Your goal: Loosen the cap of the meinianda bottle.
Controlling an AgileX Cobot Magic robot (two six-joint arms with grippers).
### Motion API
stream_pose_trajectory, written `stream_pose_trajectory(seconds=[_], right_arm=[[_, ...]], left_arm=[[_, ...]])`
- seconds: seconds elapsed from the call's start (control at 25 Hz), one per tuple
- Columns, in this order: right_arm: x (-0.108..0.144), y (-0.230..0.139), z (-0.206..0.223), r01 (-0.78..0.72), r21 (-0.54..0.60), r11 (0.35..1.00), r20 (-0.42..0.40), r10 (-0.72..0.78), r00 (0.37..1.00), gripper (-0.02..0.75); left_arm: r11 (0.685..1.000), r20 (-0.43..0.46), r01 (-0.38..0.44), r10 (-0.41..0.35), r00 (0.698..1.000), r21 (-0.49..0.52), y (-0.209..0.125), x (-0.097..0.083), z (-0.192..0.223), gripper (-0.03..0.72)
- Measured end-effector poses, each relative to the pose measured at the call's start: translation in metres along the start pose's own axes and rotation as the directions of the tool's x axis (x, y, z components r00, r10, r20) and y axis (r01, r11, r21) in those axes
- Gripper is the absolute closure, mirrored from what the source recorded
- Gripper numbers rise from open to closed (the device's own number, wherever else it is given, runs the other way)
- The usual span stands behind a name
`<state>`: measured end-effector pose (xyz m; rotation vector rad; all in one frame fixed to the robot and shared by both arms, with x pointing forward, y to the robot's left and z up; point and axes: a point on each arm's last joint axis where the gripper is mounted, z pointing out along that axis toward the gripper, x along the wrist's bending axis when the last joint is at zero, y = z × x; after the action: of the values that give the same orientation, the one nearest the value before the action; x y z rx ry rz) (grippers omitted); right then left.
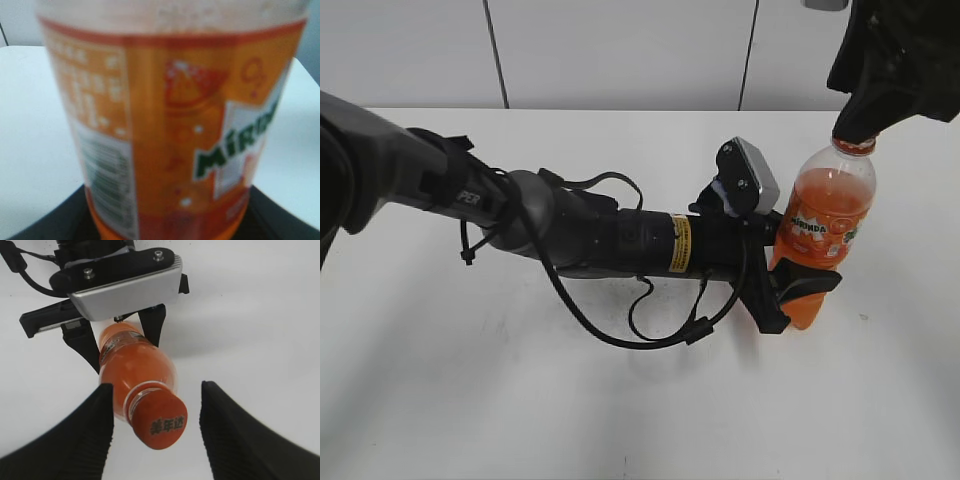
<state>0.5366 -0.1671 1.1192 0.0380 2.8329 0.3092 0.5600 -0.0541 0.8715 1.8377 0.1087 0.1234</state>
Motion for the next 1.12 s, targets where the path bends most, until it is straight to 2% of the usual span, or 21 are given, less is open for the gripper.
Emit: stream_pose_trajectory(seconds=[0.12,0.24,0.36,0.4,0.52,0.6,0.72,0.88,1.12], right_arm=[[-0.001,0.001,-0.003,-0.076,-0.005,0.997,0.01,0.076,0.997,0.318],[-0.004,0.0,-0.013,-0.338,-0.019,0.941,0.06,0.339,0.939,0.318],[-0.009,-0.002,-0.018,-0.653,-0.043,0.756,0.108,0.653,0.75,0.318],[-0.009,-0.003,-0.019,-0.739,-0.053,0.672,0.101,0.74,0.665,0.318],[-0.008,-0.003,-0.019,-0.876,-0.07,0.478,0.091,0.877,0.471,0.318],[-0.008,-0.003,-0.018,-0.905,-0.075,0.418,0.08,0.908,0.412,0.316],[-0.007,-0.003,-0.017,-0.924,-0.073,0.376,0.077,0.925,0.371,0.287],[-0.001,-0.007,-0.007,-0.931,-0.03,0.363,0.079,0.93,0.359,0.246],[0.006,-0.011,0.006,-0.942,0.022,0.335,0.083,0.938,0.335,0.237]], left_arm=[[1.0,0.0,0.0,0.0,1.0,0.0,0.0,0.0,0.0,0.29],[1.0,0.0,0.0,0.0,1.0,0.0,0.0,0.0,0.0,0.29],[1.0,0.0,0.0,0.0,1.0,0.0,0.0,0.0,0.0,0.29],[1.0,0.0,0.0,0.0,1.0,0.0,0.0,0.0,0.0,0.29],[1.0,0.0,0.0,0.0,1.0,0.0,0.0,0.0,0.0,0.29],[1.0,0.0,0.0,0.0,1.0,0.0,0.0,0.0,0.0,0.29],[1.0,0.0,0.0,0.0,1.0,0.0,0.0,0.0,0.0,0.29],[1.0,0.0,0.0,0.0,1.0,0.0,0.0,0.0,0.0,0.29],[1.0,0.0,0.0,0.0,1.0,0.0,0.0,0.0,0.0,0.29]])
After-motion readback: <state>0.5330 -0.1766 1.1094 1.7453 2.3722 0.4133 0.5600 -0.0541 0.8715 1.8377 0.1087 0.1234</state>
